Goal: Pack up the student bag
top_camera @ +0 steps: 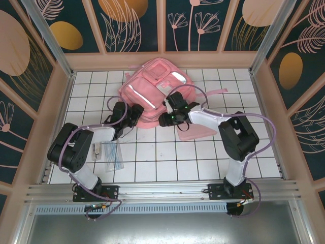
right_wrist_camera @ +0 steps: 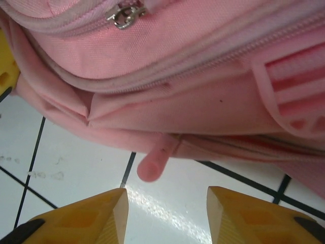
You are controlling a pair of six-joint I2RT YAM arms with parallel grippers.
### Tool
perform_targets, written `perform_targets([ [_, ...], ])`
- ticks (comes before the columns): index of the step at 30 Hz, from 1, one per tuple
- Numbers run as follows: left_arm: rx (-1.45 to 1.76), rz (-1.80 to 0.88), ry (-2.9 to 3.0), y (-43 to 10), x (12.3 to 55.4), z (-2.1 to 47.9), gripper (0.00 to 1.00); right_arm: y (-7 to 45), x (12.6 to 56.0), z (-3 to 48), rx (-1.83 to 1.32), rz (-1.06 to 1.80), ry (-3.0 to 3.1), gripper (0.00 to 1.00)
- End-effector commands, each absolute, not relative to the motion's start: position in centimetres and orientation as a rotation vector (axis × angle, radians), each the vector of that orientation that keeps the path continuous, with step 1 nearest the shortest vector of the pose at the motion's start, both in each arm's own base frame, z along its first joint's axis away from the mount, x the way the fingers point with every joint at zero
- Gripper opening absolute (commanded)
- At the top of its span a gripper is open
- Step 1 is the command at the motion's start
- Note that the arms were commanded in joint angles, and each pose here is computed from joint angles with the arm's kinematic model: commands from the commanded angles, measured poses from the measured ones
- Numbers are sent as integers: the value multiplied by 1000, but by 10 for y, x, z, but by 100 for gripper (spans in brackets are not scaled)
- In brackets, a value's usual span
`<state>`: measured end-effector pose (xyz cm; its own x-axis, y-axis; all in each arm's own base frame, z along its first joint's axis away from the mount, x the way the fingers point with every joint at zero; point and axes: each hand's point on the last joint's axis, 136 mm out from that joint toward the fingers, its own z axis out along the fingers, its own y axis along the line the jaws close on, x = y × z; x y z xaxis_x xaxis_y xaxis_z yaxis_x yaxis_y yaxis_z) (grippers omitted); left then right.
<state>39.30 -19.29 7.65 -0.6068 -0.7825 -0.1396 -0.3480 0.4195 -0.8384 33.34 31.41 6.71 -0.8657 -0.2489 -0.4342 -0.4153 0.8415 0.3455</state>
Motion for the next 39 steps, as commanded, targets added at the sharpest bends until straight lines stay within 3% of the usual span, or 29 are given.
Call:
perform_targets([
  [1, -984, -1043, 2186, -185, 380, 63, 55, 325, 341, 64, -443, 565, 2644, 48],
  [8, -979, -1073, 2174, -187, 379, 68, 59, 329, 352, 48, -372, 278, 2686, 51],
  [14, -991, -1052, 2169, -183, 379, 64, 62, 314, 357, 37, -331, 114, 2701, 44],
  [18, -1020, -964, 2180, -172, 379, 48, 63, 310, 354, 32, -345, 74, 2715, 25],
  [22, -1064, -881, 2193, -154, 381, 28, 63, 304, 351, 32, -380, 73, 2717, 0],
  [26, -1114, -800, 2203, -132, 380, 8, 63, 293, 350, 38, -475, 156, 2715, 0],
  [33, -1106, -668, 2211, -101, 383, 8, 63, 207, 379, 38, -482, -76, 2699, 0],
  [39, -1054, -695, 2170, -101, 392, 37, 66, 183, 401, 53, -399, -81, 2661, 0],
])
